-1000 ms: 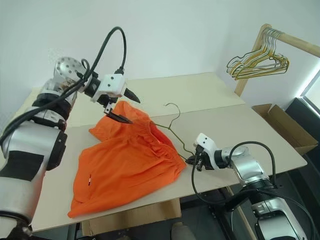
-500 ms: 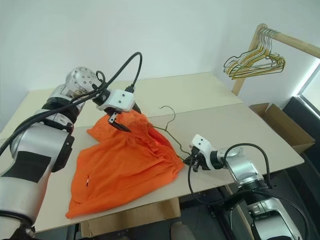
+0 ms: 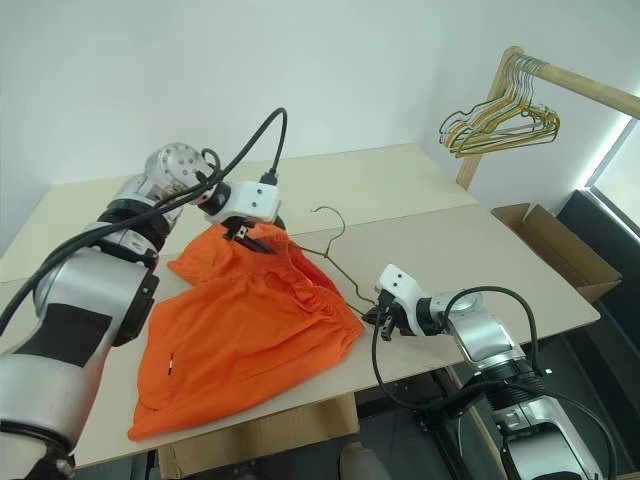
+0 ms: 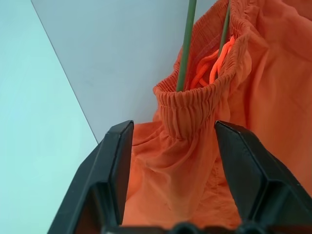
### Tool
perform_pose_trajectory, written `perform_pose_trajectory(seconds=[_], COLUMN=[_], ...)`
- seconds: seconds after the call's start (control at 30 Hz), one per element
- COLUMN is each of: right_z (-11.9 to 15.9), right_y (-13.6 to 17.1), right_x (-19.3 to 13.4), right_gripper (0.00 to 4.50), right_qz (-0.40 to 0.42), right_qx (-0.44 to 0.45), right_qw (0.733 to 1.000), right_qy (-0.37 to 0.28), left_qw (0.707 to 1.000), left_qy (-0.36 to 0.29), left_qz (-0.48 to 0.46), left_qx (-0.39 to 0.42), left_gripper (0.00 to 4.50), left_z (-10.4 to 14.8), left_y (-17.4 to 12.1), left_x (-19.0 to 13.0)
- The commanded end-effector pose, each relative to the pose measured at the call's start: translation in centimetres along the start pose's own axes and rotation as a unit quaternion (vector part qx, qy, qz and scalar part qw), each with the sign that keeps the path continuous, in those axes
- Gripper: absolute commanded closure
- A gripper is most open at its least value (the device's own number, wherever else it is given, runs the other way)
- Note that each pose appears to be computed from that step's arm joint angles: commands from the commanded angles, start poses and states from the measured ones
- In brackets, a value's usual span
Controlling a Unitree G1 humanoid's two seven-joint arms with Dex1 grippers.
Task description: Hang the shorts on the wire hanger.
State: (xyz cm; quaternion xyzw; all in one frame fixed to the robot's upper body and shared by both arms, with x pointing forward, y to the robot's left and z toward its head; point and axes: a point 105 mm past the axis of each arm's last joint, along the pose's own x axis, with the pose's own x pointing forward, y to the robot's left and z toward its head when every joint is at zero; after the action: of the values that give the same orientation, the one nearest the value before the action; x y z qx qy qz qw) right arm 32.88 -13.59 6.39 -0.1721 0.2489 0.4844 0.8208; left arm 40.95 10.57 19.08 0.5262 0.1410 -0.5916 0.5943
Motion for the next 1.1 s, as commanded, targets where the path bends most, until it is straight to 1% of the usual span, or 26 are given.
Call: perform_pose_trajectory(seconds=[0.03, 0.1, 0.17, 0.27, 0.3, 0.53, 0.67, 0.73, 0.83, 0.93, 0.97, 1.03, 1.1], right_z=[1.8, 1.9, 1.9, 2.0, 2.1, 2.3, 2.3, 2.2, 2.1, 2.0, 2.0, 2.0, 2.2], right_y=[-0.1, -0.1, -0.1, 0.0, 0.0, 0.1, 0.2, 0.3, 0.3, 0.4, 0.4, 0.4, 0.3], right_x=[-0.5, -0.5, -0.5, -0.6, -0.6, -0.6, -0.5, -0.5, -0.5, -0.5, -0.5, -0.4, -0.4], right_gripper=[4.5, 4.5, 4.5, 4.5, 4.5, 4.5, 4.5, 4.5, 4.5, 4.5, 4.5, 4.5, 4.5], right_qz=[-0.004, -0.004, -0.005, -0.004, -0.004, -0.006, -0.004, -0.005, -0.006, -0.006, -0.006, -0.007, -0.007], right_qx=[-0.018, -0.02, -0.022, -0.024, -0.025, -0.035, -0.04, -0.039, -0.038, -0.038, -0.038, -0.038, -0.039], right_qw=[0.999, 0.999, 0.999, 0.999, 0.999, 0.999, 0.999, 0.999, 0.999, 0.999, 0.999, 0.999, 0.999], right_qy=[-0.026, -0.026, -0.027, -0.029, -0.03, -0.034, -0.032, -0.031, -0.03, -0.03, -0.029, -0.029, -0.031], left_qw=[1.0, 1.0, 1.0, 0.999, 1.0, 0.999, 0.998, 0.999, 1.0, 0.998, 0.998, 0.999, 0.999], left_qy=[0.011, 0.005, 0.007, 0.016, 0.015, 0.008, -0.02, -0.022, -0.02, -0.032, -0.036, -0.032, -0.021], left_qz=[0.009, 0.006, 0.01, 0.027, 0.023, 0.019, 0.038, 0.028, 0.014, 0.035, 0.029, 0.018, 0.027], left_qx=[0.001, -0.007, -0.012, -0.009, -0.012, -0.03, -0.044, -0.03, -0.016, -0.028, -0.031, -0.027, -0.022], left_gripper=[1.53, 1.89, 2.41, 3.42, 3.68, 3.68, 3.68, 3.68, 3.09, 2.13, 2.01, 2.01, 2.01], left_z=[-0.2, -0.1, -0.3, -0.5, -0.6, -0.7, 0.0, 0.1, 0.0, 0.2, 0.3, 0.2, 0.0], left_y=[0.2, 0.1, 0.1, 0.4, 0.3, 0.0, 0.6, 0.4, 0.0, 0.4, 0.2, 0.0, 0.1], left_x=[0.0, 0.1, 0.3, 0.6, 0.7, 1.0, 1.0, 0.8, 0.6, 0.9, 0.9, 0.9, 1.1])
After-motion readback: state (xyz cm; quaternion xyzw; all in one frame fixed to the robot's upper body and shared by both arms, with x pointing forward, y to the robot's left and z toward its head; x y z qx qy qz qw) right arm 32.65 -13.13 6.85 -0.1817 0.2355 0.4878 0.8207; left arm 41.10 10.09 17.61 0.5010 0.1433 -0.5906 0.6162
